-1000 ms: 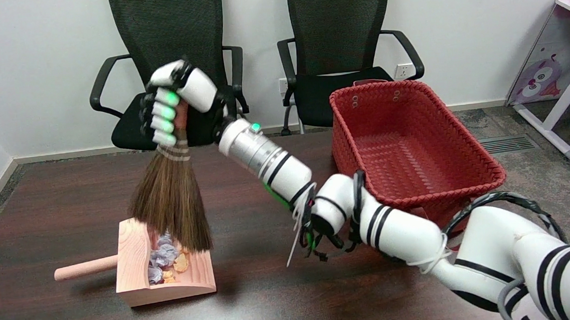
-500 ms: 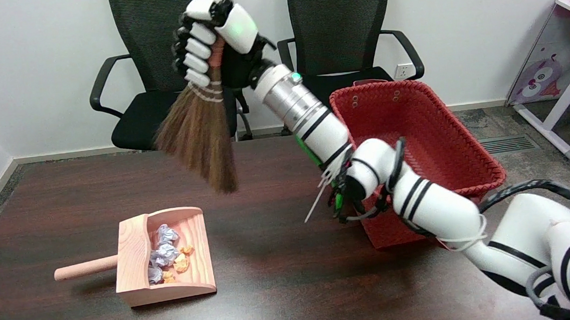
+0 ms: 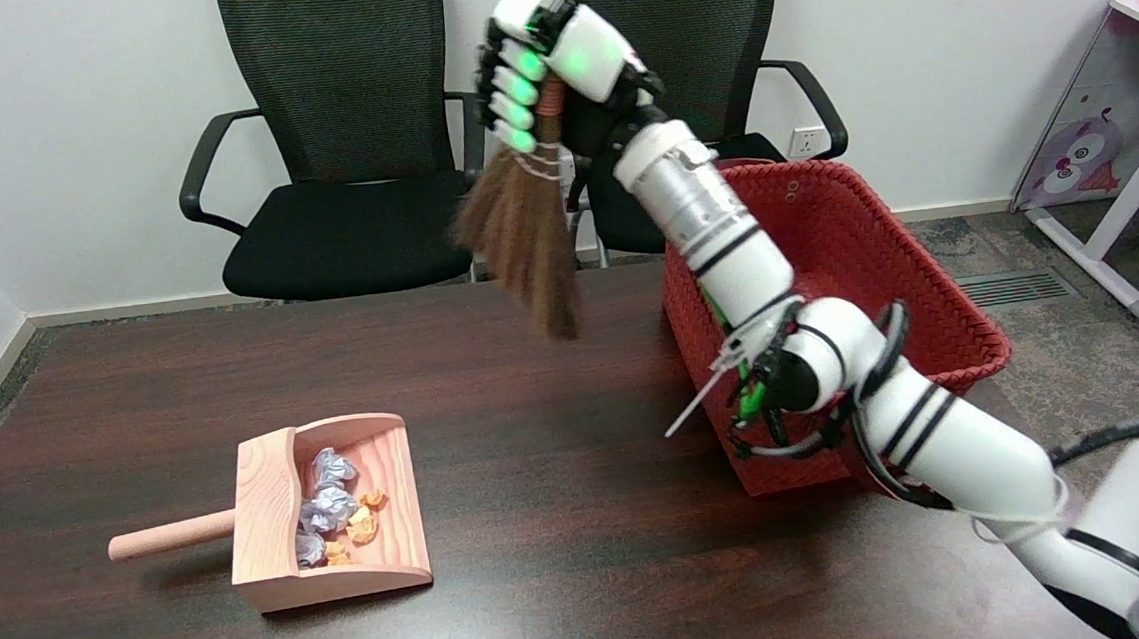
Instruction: Sweep the paper ball into the dustpan.
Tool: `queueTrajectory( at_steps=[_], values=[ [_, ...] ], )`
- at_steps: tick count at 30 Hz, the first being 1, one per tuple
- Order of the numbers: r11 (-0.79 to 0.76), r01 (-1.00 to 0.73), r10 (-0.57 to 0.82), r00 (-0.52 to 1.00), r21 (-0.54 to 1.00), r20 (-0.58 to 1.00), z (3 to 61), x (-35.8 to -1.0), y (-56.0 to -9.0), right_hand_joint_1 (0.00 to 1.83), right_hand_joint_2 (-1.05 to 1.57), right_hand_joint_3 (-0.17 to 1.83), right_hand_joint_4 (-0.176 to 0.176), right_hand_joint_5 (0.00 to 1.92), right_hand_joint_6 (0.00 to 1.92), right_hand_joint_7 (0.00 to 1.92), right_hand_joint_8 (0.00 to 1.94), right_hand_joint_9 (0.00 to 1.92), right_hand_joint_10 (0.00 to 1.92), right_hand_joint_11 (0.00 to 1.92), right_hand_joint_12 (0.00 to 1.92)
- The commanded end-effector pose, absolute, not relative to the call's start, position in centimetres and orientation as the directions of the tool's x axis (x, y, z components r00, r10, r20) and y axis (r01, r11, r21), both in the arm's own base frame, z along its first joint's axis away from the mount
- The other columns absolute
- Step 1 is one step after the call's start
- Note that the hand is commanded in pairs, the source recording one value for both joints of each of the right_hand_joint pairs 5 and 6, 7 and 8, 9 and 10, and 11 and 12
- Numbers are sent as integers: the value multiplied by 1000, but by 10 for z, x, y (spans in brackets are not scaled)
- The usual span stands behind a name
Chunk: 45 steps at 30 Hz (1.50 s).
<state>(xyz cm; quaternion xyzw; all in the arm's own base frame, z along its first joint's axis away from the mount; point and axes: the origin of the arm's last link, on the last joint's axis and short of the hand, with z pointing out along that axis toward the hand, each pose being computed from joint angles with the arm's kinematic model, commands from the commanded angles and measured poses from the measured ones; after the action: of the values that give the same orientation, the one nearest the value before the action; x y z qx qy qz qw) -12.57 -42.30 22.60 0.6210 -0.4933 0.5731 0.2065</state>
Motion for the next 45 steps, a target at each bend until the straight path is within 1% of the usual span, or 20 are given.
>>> queueTrajectory(
  at_steps=[1, 11, 15, 37, 45],
  values=[
    [-503, -857, -88, -75, -109, 993, 290, -155, -381, 641, 1571, 1729, 15, 1920, 1920, 1920, 1920, 1920, 1920, 1920, 1920],
    [-494, -865, -42, -82, -92, 996, 286, -173, -371, 641, 1571, 1748, 14, 1920, 1920, 1920, 1920, 1920, 1920, 1920, 1920],
    [-485, -868, -51, -96, -109, 994, 282, -177, -368, 641, 1571, 1752, 14, 1920, 1920, 1920, 1920, 1920, 1920, 1920, 1920],
    [-466, -875, -61, -116, -131, 991, 276, -184, -368, 637, 1571, 1767, 16, 1920, 1920, 1920, 1920, 1920, 1920, 1920, 1920],
    [-498, -855, -61, -129, -142, 990, 274, -179, -365, 637, 1571, 1768, 16, 1920, 1920, 1920, 1920, 1920, 1920, 1920, 1920]
  ],
)
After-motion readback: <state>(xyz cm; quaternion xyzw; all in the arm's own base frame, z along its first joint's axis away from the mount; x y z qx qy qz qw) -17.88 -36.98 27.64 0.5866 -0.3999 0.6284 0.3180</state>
